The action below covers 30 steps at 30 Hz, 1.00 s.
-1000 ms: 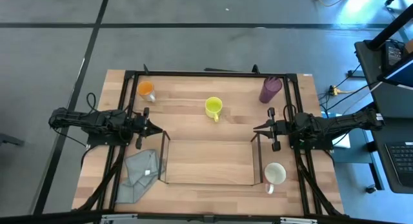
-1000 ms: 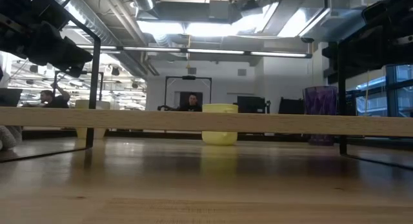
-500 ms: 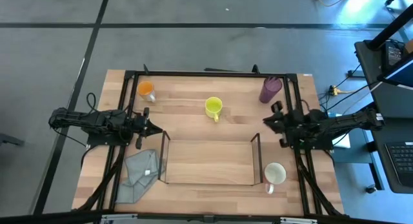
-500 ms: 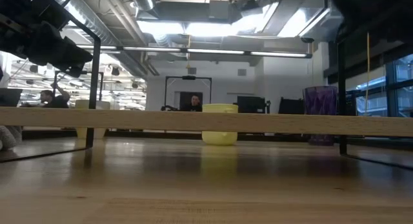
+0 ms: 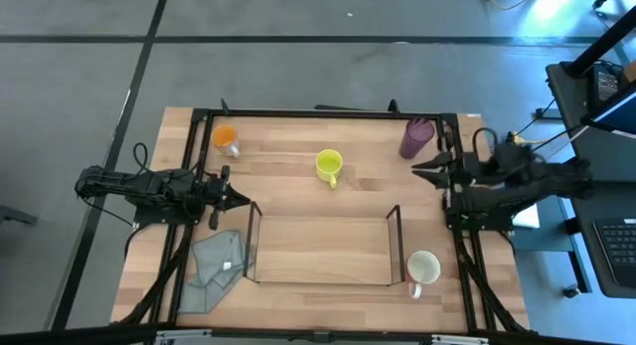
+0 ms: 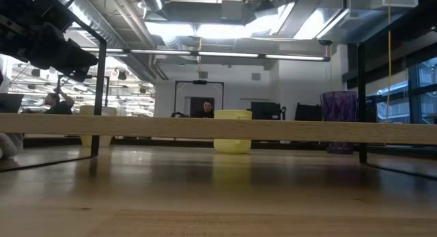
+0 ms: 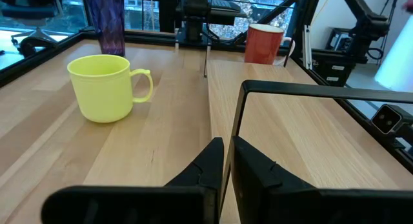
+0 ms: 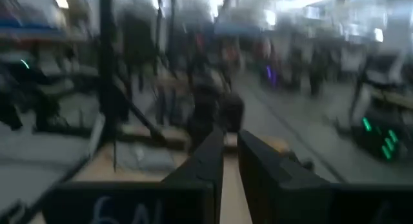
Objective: Stack small to large cups/mugs on shelf
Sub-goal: Put the violet cup on the shelf
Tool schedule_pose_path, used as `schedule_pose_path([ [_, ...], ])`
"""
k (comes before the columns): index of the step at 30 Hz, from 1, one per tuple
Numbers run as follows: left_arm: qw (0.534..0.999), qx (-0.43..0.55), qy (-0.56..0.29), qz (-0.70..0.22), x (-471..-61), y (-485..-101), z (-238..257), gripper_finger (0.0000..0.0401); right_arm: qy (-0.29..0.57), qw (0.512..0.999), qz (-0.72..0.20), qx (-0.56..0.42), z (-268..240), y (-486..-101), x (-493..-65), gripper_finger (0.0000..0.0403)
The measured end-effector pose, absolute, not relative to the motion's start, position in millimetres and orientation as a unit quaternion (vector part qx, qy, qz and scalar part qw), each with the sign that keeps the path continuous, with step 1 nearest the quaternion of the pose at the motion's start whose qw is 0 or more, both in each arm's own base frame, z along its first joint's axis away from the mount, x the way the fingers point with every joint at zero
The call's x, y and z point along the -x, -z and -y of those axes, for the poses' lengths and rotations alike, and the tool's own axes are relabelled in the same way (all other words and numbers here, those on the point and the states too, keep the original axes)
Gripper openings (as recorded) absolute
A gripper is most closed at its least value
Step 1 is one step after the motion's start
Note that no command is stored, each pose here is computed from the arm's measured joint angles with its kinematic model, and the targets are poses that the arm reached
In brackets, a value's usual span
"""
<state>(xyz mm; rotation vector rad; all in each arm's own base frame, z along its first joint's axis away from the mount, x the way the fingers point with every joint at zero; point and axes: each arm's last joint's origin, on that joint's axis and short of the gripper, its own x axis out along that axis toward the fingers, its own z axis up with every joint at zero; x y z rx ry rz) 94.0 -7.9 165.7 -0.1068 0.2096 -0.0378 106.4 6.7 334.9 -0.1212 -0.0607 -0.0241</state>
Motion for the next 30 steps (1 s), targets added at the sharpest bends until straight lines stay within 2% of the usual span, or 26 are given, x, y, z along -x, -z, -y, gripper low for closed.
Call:
schedule_pose_path([
  [4,0.993,0.053,0.019,-0.104,-94.0,-165.7,7.8,0.0025,0.081,0.996,-0.036,-0.003,-2.2,-369.1,-101.2,0.0049],
  [10,0.993,0.053,0.019,-0.104,-94.0,-165.7,7.8,0.0025,0.147,0.976,-0.069,-0.147,1.3,-394.8,-95.5,0.0049],
  [16,0.993,0.053,0.019,-0.105,-94.0,-165.7,7.8,0.0025,0.12,0.962,-0.002,-0.246,1.0,-419.1,-87.9,0.0049],
  [20,0.993,0.053,0.019,-0.104,-94.0,-165.7,7.8,0.0025,0.105,0.954,0.04,-0.279,1.1,-431.2,-84.8,0.0049],
  [30,0.993,0.053,0.019,-0.105,-94.0,-165.7,7.9,0.0025,0.088,0.952,0.109,-0.273,1.4,-448.0,-82.4,0.0049],
])
